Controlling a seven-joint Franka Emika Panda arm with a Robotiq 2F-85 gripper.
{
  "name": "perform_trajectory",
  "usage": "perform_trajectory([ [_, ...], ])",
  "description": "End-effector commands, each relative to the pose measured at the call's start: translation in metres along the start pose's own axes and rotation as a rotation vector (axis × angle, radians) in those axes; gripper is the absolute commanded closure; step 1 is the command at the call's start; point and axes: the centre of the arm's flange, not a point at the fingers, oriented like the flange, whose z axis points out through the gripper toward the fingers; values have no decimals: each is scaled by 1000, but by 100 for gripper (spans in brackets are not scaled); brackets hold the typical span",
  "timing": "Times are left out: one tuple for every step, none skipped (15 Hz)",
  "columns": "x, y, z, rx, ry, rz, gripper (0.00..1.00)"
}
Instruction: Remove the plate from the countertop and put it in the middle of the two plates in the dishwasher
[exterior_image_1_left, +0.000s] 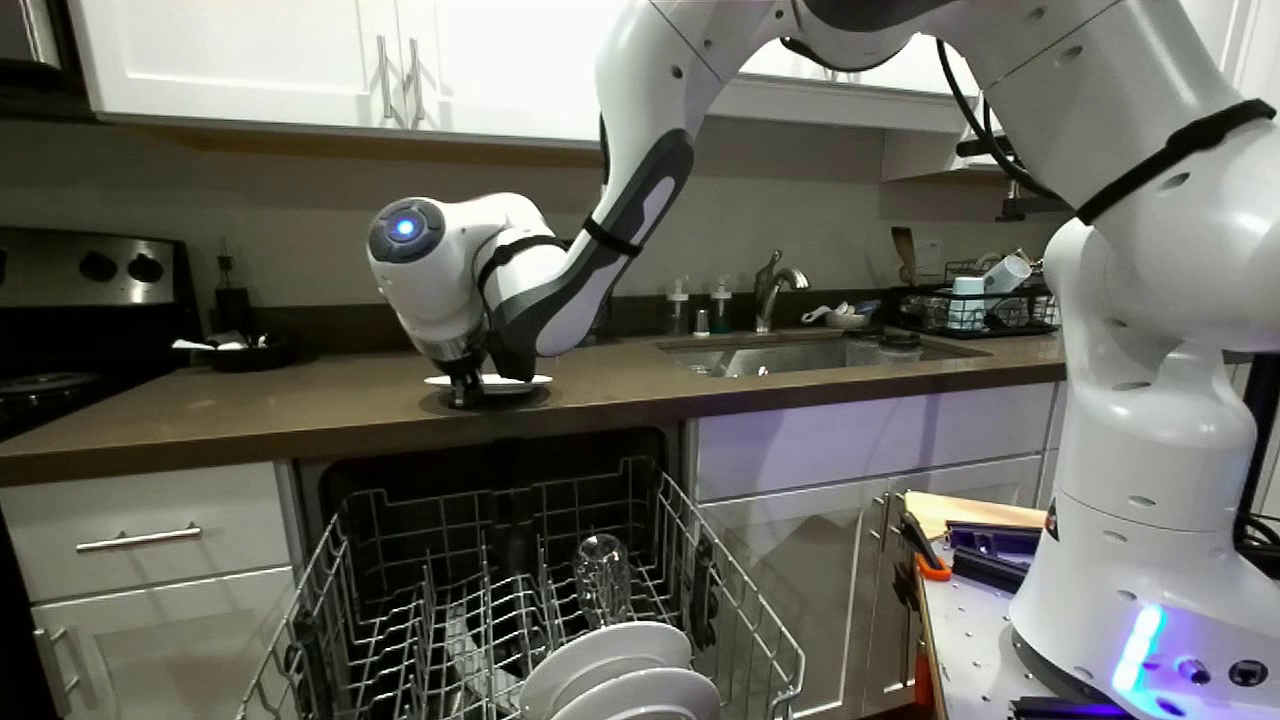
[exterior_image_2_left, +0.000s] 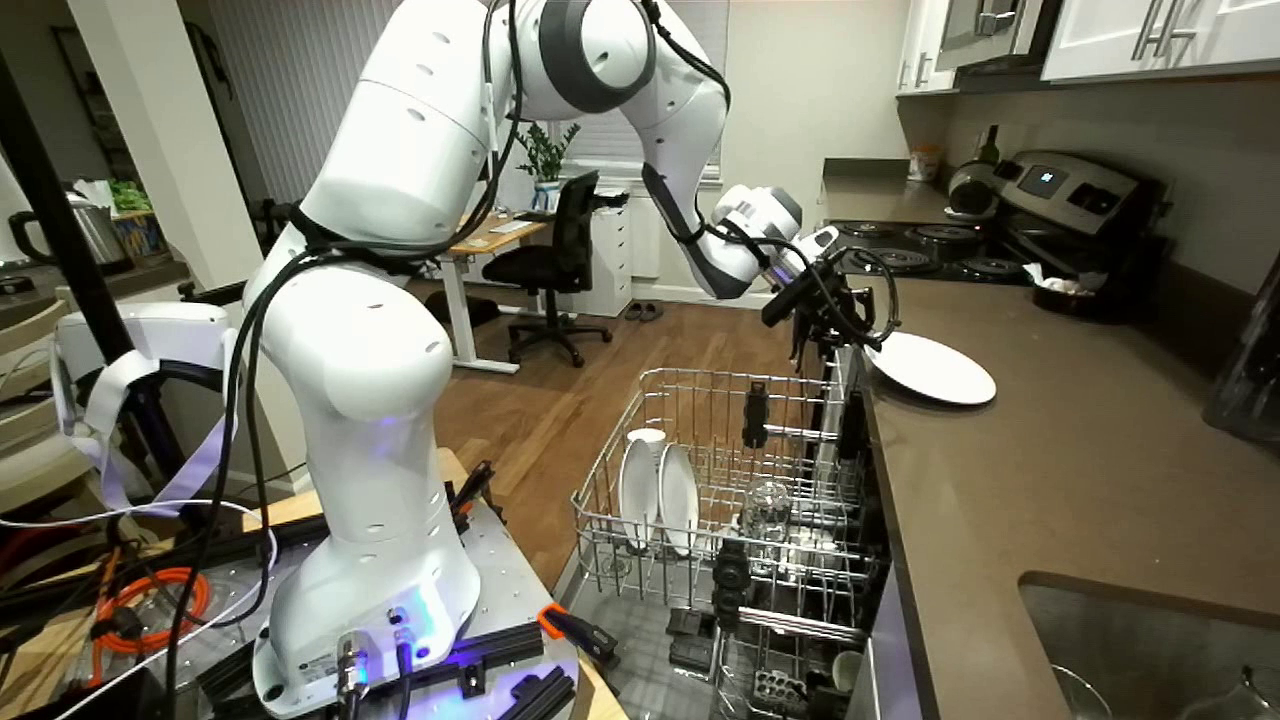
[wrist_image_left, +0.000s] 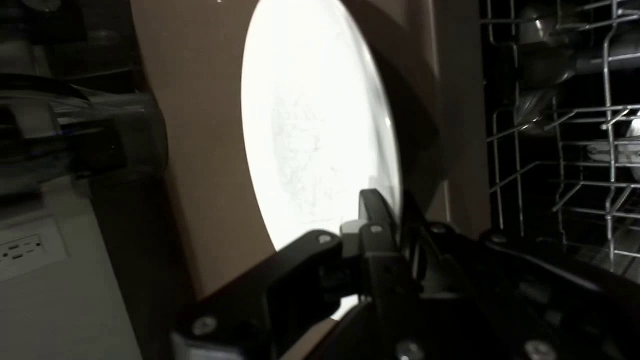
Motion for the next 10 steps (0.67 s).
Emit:
perform_trajectory([
  [-18,0,-19,-82,39,46,95],
  [-19,1,-23,-114,48,61,97],
  [-21,2,-26,-136,60,75,96],
  [-23,0,-29,-153,68,87,96],
  [-25,-1,-33,-169,71,99,95],
  [-28,-2,-36,-184,76,110,95],
  [-30,-4,-40,-200,77,119,95],
  [-32,-5,-43,-211,75,129,95],
  [-35,-6,-48,-223,74,137,95],
  [-38,-9,-54,-233,72,145,95],
])
